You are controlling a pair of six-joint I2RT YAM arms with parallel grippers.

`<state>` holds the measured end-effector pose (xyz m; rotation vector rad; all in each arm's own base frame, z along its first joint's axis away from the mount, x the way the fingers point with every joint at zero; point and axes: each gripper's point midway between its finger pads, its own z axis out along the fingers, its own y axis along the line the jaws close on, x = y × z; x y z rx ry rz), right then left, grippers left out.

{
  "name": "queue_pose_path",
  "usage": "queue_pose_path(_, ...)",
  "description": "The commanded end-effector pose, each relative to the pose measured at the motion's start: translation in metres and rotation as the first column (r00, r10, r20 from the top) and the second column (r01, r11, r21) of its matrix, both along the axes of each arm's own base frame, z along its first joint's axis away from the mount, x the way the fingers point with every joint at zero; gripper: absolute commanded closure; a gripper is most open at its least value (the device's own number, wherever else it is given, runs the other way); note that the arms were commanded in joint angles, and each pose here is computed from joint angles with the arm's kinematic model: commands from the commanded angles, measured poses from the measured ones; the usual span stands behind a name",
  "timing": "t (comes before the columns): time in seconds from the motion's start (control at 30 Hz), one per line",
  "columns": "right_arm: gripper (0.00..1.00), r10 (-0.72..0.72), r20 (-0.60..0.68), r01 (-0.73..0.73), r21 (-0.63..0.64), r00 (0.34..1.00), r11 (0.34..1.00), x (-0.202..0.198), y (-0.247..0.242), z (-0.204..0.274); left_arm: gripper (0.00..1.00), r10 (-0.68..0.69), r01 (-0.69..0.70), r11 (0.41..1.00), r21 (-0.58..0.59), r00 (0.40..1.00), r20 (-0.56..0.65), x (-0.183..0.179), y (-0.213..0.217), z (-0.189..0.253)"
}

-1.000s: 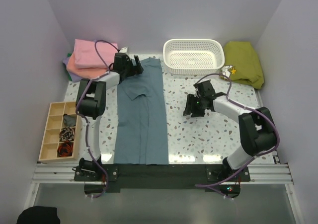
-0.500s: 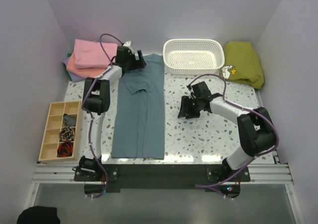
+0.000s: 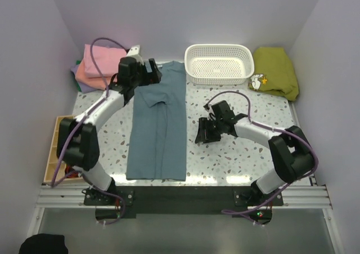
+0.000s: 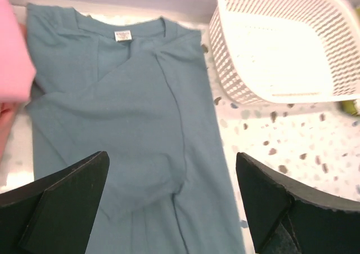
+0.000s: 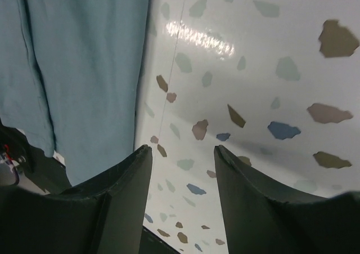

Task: Fold and stack the t-shirts
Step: Rotate the tshirt 90 degrees, then grab the bottom of the folded rectangular tshirt with both arms

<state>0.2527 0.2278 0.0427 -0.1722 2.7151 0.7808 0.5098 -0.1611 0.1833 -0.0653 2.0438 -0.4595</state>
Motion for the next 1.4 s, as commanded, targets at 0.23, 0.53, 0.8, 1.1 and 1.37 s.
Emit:
queue_pose_path(0.23, 0.48, 0.094, 0.049, -0.096, 0.040, 0.994, 0.995, -0.059, 0.023, 0.021, 0.00, 0.277, -0.289, 0.957, -0.029, 0.938, -0.209, -0.213, 0.061, -0.064)
queue_pose_path(0.53, 0.48, 0.106, 0.010, -0.105, -0.012, 0.994, 0.994, -0.106, 0.050, -0.003, 0.00, 0.357, -0.398, 0.914, -0.080, 0.882, -0.308, -0.289, 0.083, -0.092)
queue_pose_path(0.8, 0.48, 0.084, -0.015, -0.085, -0.067, 0.996, 0.994, -0.116, 0.053, -0.021, 0.00, 0.378, -0.446, 0.894, -0.048, 0.806, -0.456, -0.325, 0.074, -0.129)
queue_pose_path(1.1, 0.47, 0.106, -0.023, -0.106, -0.016, 0.994, 0.994, -0.117, 0.067, -0.021, 0.00, 0.452, -0.512, 0.859, 0.000, 0.758, -0.471, -0.341, 0.088, -0.146)
queue_pose_path(1.37, 0.53, 0.131, -0.091, -0.129, 0.026, 0.987, 0.991, -0.125, 0.082, -0.039, 0.00, 0.441, -0.491, 0.871, 0.026, 0.757, -0.482, -0.342, 0.085, -0.149)
